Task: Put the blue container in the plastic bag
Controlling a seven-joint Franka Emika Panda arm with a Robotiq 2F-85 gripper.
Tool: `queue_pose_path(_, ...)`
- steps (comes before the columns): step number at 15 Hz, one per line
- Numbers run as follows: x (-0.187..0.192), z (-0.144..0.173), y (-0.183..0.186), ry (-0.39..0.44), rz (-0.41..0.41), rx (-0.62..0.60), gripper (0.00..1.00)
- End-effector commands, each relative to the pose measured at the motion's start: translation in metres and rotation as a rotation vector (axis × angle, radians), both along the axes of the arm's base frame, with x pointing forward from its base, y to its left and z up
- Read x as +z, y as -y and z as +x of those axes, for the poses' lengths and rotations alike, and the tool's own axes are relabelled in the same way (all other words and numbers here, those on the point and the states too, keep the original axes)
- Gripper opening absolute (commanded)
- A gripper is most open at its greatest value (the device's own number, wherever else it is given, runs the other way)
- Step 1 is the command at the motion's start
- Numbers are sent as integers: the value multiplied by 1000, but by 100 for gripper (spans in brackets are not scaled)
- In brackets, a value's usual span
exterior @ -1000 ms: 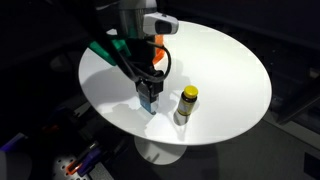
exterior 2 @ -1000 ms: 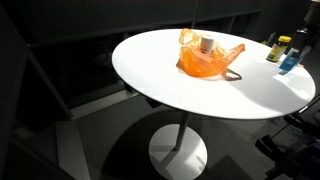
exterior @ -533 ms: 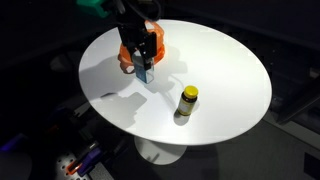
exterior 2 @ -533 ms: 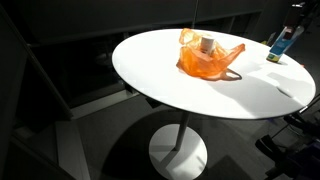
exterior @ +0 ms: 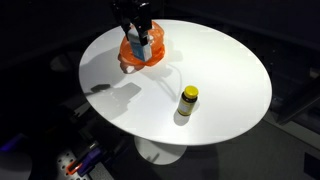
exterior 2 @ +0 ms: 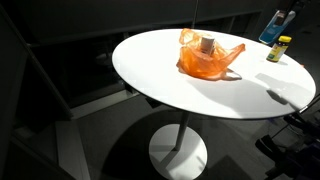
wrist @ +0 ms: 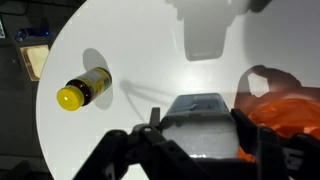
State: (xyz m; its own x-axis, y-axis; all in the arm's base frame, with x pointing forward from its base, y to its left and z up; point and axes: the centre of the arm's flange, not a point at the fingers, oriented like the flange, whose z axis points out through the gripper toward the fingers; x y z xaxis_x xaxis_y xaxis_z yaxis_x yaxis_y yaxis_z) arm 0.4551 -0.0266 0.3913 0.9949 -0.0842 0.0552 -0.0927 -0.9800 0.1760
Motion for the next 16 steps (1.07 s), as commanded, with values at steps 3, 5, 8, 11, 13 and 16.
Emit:
queue_pose_path(3,0,0,0,0,0,0,70)
queue_pose_path(5,1,3,-2,15,-17,17,45)
queue_pose_path(8,6,12,-11,43,-37,63,45)
queue_pose_path(11,11,20,-22,72,-58,115,45)
queue_pose_path(13,11,27,-29,92,-70,153,45)
queue_pose_path(16,7,39,-41,123,-75,214,45)
